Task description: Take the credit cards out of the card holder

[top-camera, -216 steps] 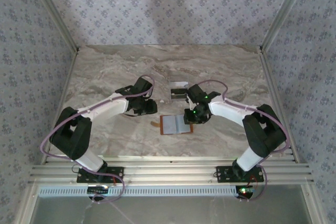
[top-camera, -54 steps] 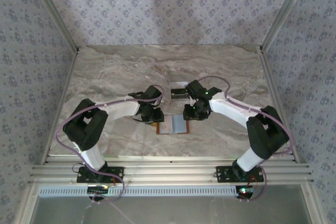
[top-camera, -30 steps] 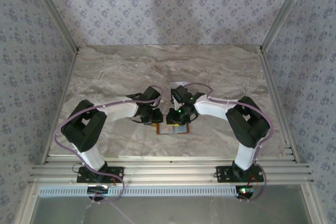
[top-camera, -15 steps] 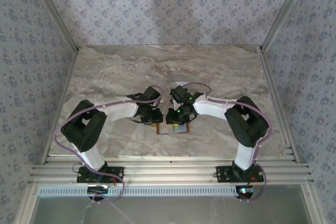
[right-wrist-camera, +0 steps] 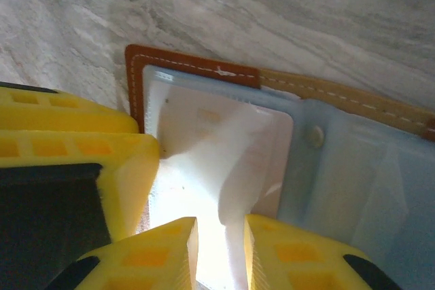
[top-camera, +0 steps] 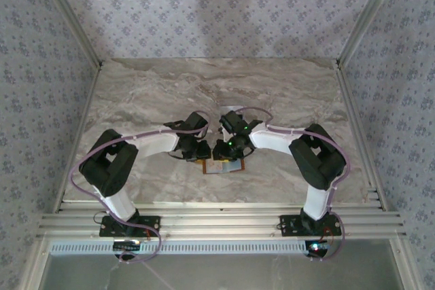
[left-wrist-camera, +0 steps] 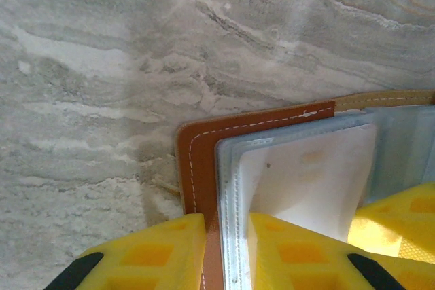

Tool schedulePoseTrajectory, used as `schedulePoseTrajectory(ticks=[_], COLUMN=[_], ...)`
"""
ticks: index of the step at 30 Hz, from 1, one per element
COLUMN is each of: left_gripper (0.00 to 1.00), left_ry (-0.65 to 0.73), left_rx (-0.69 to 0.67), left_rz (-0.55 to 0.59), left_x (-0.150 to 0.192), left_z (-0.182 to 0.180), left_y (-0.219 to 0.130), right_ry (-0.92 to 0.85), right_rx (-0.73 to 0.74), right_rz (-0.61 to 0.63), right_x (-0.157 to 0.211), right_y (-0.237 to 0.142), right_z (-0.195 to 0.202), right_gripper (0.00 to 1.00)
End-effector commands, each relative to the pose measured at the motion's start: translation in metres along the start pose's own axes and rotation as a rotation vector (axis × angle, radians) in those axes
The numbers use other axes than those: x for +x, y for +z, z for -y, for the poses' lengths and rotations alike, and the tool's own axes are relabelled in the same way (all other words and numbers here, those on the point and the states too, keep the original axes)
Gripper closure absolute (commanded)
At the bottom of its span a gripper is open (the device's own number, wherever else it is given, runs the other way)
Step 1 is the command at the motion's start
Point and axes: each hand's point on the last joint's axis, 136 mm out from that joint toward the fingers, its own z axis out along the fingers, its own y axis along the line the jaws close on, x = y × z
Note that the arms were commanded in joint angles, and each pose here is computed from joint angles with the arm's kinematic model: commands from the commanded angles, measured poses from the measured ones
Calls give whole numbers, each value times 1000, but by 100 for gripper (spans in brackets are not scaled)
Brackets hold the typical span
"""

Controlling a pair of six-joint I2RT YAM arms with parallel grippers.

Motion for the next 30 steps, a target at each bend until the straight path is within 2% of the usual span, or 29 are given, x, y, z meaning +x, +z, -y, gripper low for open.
schedulePoseTrajectory(ticks=[1, 9, 19, 24, 30], left_gripper=[75, 75, 74, 74, 74], left_ry=[-9, -9, 7, 14, 44], left_rx=[-49, -55, -71, -83, -45], left_rz=[-50, -50, -34, -39, -16], left_x=[14, 14, 11, 11, 5], left_z=[-14, -15, -16, -17, -3], left_y=[1, 0, -8, -7, -16], right_ry=[1, 16, 6, -6, -20], right_rx=[-40, 69, 249, 207, 74], right_rz=[1, -13, -12, 11, 67], right_x=[-2, 2, 7, 4, -5], right_y=[6, 9, -6, -14, -32], right_z=[-9, 12, 38, 27, 2], right_gripper=[74, 74, 74, 74, 71])
